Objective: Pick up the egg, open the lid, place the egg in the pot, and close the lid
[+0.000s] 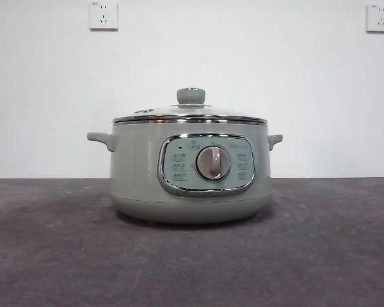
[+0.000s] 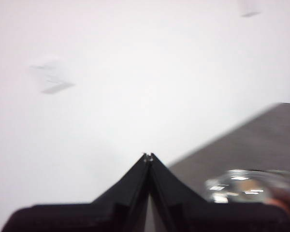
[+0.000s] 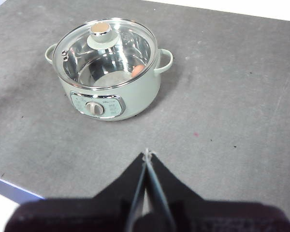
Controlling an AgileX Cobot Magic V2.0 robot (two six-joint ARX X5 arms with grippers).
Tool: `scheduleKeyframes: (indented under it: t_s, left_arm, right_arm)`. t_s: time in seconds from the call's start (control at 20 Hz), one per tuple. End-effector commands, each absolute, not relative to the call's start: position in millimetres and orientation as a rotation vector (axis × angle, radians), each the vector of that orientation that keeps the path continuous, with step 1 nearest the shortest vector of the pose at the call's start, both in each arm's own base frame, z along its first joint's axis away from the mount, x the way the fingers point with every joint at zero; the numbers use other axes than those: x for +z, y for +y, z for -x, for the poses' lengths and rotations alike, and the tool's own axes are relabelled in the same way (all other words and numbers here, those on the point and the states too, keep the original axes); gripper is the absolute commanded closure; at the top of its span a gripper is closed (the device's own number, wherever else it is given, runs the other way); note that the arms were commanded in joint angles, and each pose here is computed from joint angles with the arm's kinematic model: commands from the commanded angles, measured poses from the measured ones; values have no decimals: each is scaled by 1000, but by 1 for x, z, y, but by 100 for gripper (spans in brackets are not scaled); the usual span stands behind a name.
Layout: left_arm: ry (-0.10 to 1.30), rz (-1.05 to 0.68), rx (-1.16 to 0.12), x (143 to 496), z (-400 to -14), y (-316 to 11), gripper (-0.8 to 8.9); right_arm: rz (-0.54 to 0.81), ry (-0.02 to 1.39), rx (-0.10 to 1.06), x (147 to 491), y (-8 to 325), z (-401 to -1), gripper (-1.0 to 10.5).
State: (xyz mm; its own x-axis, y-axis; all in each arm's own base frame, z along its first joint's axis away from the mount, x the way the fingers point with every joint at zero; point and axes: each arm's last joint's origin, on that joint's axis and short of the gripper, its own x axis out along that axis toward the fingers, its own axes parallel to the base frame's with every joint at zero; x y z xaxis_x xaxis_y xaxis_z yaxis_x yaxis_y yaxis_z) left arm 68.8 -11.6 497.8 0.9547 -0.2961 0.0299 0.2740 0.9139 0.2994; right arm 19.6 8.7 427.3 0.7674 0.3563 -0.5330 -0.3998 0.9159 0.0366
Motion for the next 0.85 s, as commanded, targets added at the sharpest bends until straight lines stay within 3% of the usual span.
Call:
scheduleKeyframes:
  t_s: [0.05, 0.2, 0.45, 0.85]
  left_arm:
    - [-68, -344, -193, 447, -80, -7, 818]
    - [-71, -274, -154, 373, -90, -3, 818]
    - [39, -178, -153, 261, -102, -1, 818]
    - [86, -111, -146, 179, -99, -1, 818]
  right_arm:
    - [90, 588, 408, 424, 8, -19, 947]
    - [90, 588, 408, 424, 8, -19, 947]
    - [90, 588, 408, 424, 8, -19, 947]
    - [90, 588, 408, 424, 8, -19, 947]
